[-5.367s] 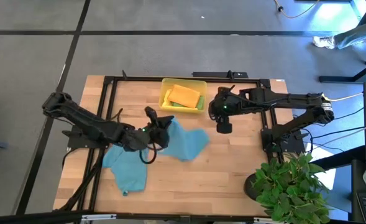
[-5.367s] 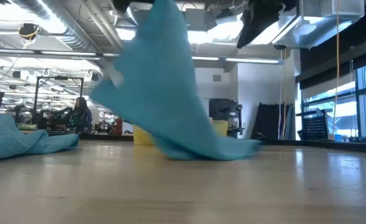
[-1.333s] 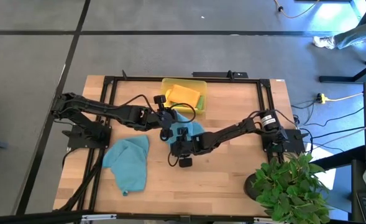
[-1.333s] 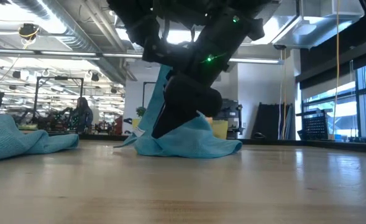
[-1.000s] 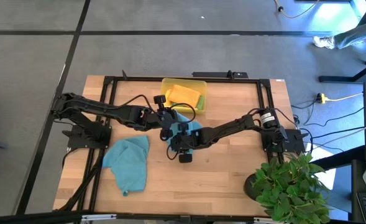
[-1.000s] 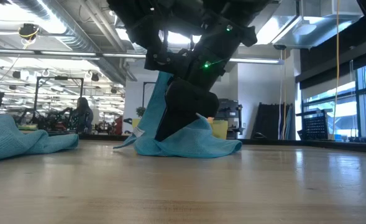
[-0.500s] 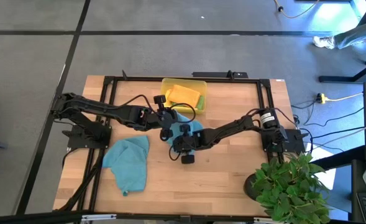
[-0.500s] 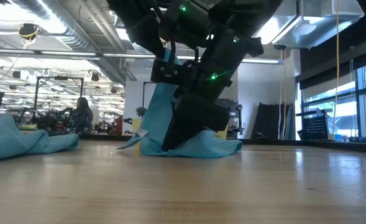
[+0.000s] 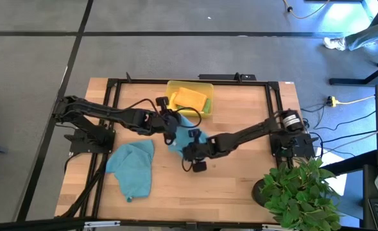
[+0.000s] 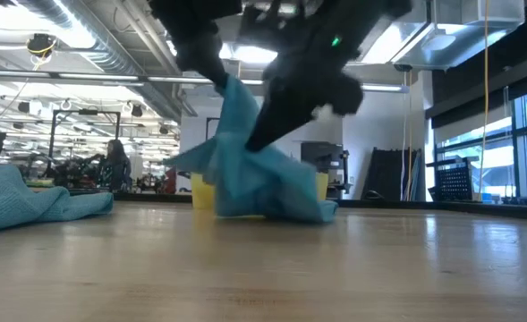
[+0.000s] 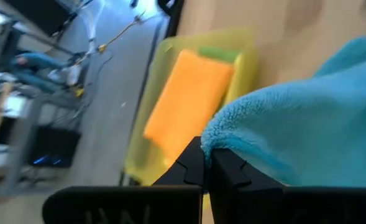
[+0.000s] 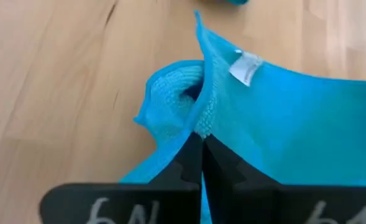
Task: Fold microfiber towels
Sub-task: Fold the right blue towel
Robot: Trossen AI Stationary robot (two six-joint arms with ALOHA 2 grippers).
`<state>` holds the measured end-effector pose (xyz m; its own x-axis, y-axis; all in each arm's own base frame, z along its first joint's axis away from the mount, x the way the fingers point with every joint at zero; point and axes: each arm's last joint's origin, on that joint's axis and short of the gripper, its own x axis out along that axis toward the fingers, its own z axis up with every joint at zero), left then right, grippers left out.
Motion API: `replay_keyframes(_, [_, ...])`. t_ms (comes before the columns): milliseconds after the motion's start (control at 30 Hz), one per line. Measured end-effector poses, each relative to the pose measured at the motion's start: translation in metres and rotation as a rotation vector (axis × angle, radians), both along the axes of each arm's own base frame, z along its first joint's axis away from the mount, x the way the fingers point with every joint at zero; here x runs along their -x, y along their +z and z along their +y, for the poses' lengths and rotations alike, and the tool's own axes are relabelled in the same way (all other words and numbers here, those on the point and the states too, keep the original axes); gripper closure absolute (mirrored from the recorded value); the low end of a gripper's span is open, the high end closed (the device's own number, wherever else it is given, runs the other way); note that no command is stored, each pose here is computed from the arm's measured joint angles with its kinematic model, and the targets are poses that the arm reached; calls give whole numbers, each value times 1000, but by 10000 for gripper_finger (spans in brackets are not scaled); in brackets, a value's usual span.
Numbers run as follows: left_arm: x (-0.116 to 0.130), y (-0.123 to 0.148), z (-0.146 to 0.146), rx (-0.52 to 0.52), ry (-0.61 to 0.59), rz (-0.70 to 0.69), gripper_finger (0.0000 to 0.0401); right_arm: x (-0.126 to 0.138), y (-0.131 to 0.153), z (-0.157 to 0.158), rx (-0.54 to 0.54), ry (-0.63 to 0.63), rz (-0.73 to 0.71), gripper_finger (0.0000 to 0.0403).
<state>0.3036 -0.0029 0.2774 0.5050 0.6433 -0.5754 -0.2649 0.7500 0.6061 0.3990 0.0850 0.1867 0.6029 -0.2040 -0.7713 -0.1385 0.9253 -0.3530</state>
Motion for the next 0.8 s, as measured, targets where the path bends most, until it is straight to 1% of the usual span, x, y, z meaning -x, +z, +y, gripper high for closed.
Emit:
replay_keyframes(100, [5, 0, 1, -47, 40, 29, 401, 12, 14, 3, 26, 3, 9, 400])
replay_keyframes(167, [9, 2, 1, -55, 46, 39, 401, 22, 22, 0, 22, 3, -8, 400])
replay_keyframes(267, [11, 7, 0, -56, 44, 18, 401, 39, 30, -6, 15, -12, -29, 400])
replay_keyframes(433, [15, 11, -6, -69, 11, 19, 401, 72, 34, -22, -20, -64, -78, 395])
replay_keyframes(500, [14, 13, -9, -62, -3, 0, 401, 85, 28, -28, -29, -81, -69, 393])
replay_keyframes(567, [14, 12, -12, -14, -44, 5, 401, 97, 21, -33, -43, -114, -53, 392])
replay_keyframes(700, [10, 6, -20, 183, -167, 8, 401, 112, 1, -45, -68, -188, -26, 392])
replay_keyframes(733, [7, 3, -22, 221, -174, 5, 401, 114, -5, -48, -71, -203, -14, 392])
replay_keyframes(800, [2, -8, -26, 263, -175, 23, 401, 117, -16, -52, -79, -215, 6, 391])
